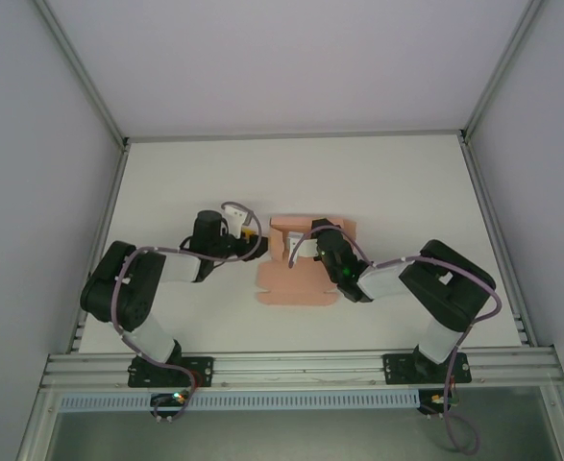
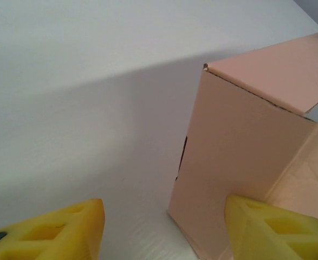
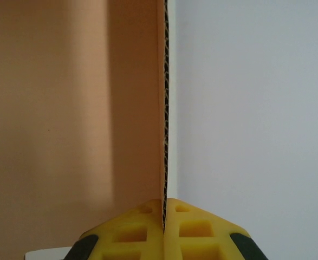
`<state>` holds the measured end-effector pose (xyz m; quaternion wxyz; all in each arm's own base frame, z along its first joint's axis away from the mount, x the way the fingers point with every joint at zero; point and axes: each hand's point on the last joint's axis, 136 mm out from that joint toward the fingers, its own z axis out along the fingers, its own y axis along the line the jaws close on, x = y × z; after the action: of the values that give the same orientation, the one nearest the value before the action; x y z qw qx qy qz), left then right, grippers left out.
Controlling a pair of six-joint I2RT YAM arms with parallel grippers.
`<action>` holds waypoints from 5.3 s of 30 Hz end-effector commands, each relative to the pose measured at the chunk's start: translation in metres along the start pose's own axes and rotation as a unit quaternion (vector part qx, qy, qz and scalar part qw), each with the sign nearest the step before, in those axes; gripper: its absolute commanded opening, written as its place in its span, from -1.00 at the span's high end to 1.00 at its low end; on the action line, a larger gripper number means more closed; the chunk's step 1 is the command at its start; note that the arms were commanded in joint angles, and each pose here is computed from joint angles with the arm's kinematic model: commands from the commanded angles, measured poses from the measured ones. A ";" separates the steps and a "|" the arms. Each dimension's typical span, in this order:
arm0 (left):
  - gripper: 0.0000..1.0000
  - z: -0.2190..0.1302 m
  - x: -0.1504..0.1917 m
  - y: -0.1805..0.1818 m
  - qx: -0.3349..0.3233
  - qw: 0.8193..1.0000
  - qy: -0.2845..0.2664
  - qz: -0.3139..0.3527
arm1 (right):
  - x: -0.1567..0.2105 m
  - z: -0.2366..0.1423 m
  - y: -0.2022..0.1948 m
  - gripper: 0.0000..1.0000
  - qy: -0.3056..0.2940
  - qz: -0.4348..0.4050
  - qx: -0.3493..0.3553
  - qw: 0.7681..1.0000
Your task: Assemble paper box
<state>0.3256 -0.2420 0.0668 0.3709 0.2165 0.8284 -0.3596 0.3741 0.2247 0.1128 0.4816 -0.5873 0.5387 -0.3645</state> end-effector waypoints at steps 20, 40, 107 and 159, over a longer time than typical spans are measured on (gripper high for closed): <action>-0.32 -0.018 0.000 -0.015 0.016 1.000 -0.003 0.007 | -0.004 -0.008 -0.015 1.00 -0.008 0.007 0.003 1.000; -0.29 0.026 -0.020 -0.005 -0.003 0.998 0.000 0.061 | -0.008 -0.015 -0.013 1.00 -0.016 0.021 -0.014 1.000; -0.08 0.024 -0.045 0.056 -0.296 0.949 -0.104 0.030 | -0.017 -0.024 0.032 1.00 0.032 0.109 -0.121 0.986; 1.00 0.061 -0.025 -0.002 -0.159 0.977 -0.073 0.125 | -0.027 0.037 -0.013 -0.99 0.023 0.549 -0.299 0.780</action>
<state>0.3757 -0.2879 0.0649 0.5072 0.2114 0.8152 -0.1829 0.4148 0.2571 0.1401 0.4322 -0.3085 0.8396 0.1146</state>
